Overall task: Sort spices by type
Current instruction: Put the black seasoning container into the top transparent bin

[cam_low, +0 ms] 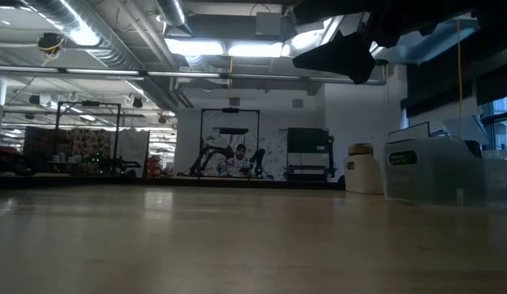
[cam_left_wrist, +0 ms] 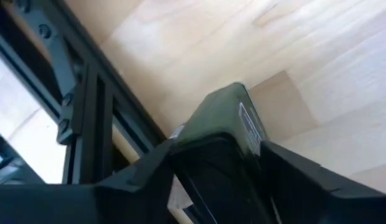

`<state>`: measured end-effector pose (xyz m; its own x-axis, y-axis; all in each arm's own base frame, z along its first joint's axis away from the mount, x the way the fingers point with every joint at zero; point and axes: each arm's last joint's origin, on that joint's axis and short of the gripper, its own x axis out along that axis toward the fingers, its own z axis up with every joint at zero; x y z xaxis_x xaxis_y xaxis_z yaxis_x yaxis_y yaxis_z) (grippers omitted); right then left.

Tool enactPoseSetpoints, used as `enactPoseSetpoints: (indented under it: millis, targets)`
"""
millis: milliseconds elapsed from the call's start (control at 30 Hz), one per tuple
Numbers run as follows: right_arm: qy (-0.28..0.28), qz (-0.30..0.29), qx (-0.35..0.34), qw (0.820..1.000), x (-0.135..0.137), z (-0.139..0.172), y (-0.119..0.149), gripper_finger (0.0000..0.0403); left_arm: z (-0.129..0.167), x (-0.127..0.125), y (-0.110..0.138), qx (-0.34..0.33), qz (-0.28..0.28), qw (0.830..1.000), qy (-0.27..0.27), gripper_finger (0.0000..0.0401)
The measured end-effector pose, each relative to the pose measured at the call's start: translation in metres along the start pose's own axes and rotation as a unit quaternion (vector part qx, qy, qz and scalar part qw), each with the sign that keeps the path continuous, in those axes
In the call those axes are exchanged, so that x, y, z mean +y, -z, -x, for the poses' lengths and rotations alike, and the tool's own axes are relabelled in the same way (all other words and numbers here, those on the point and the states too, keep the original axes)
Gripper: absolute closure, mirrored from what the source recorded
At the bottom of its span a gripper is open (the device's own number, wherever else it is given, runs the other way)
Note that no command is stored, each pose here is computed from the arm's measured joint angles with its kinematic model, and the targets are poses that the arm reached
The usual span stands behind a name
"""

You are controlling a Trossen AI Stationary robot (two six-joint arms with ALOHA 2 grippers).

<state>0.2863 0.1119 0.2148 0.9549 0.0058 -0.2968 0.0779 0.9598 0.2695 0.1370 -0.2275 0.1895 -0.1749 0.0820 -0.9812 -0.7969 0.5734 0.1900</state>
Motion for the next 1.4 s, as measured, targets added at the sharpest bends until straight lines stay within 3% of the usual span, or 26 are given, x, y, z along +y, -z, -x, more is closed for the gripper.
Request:
enactPoseSetpoints:
  millis: [233,333,667,900,1133,1400]
  targets:
    - [0.001,0.004,0.0,1.0,-0.001,0.0,0.0,0.0059,0.001,-0.005,-0.011,-0.041,-0.036,0.998,0.02,0.0271]
    - [0.001,0.005,0.0,1.0,-0.001,0.0,0.0,0.0059,0.003,-0.01,-0.02,-0.048,-0.065,0.996,0.025,0.029]
    - [0.014,0.021,-0.004,1.0,-0.001,0.0,0.0,0.0059,0.022,-0.034,-0.061,-0.101,-0.167,0.977,0.083,0.0283]
    - [0.017,0.022,-0.006,1.0,-0.002,0.0,0.0,0.0059,0.027,-0.052,-0.1,-0.135,-0.236,0.953,0.136,0.0289]
    - [0.016,0.023,-0.007,1.0,-0.001,0.0,-0.001,0.0059,0.034,-0.063,-0.141,-0.176,-0.27,0.929,0.181,0.0289]
    - [0.022,0.04,-0.007,0.999,-0.002,0.0,0.0,0.0059,0.037,-0.067,-0.174,-0.207,-0.278,0.915,0.204,0.029]
